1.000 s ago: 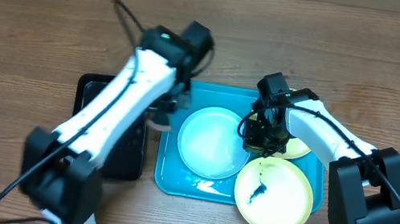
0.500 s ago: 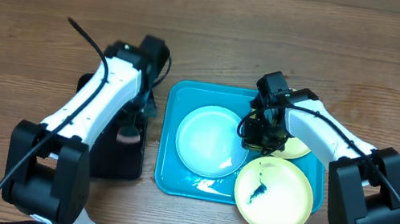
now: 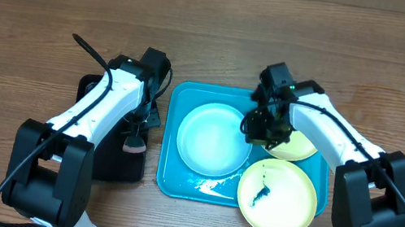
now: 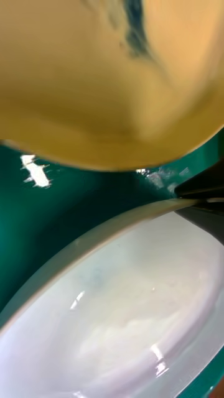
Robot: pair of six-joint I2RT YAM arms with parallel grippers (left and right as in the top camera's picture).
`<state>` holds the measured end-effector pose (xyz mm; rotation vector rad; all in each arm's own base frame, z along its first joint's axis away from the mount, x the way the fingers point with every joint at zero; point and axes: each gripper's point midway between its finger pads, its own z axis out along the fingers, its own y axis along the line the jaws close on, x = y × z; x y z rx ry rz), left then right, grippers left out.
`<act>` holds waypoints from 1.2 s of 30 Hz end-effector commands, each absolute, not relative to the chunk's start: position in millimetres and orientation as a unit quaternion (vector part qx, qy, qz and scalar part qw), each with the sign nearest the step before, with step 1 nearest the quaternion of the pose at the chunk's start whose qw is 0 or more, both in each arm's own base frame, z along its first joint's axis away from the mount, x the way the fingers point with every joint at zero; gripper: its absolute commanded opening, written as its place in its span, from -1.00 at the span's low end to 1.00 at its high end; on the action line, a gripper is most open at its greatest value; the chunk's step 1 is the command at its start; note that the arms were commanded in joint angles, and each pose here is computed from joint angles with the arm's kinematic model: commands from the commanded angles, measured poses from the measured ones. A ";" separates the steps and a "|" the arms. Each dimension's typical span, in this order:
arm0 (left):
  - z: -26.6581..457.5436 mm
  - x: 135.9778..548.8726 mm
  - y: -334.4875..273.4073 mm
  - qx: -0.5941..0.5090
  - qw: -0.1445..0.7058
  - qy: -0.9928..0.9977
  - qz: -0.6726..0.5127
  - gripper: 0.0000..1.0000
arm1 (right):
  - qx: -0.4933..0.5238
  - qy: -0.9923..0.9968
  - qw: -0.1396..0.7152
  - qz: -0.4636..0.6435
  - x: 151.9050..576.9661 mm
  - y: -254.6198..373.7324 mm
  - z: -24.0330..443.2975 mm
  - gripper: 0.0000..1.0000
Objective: Clean dirty plates on tray and stack at the side
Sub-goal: 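Return the left gripper's sponge to the black tray, then lift the white plate with the right gripper and carry it rightward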
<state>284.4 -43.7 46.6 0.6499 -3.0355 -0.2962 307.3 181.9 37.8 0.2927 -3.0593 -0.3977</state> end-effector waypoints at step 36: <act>139.5 299.4 23.6 0.245 -0.066 -0.966 -0.043 -0.92 | 0.195 -0.971 -0.129 0.054 357.8 198.8 146.1 -0.92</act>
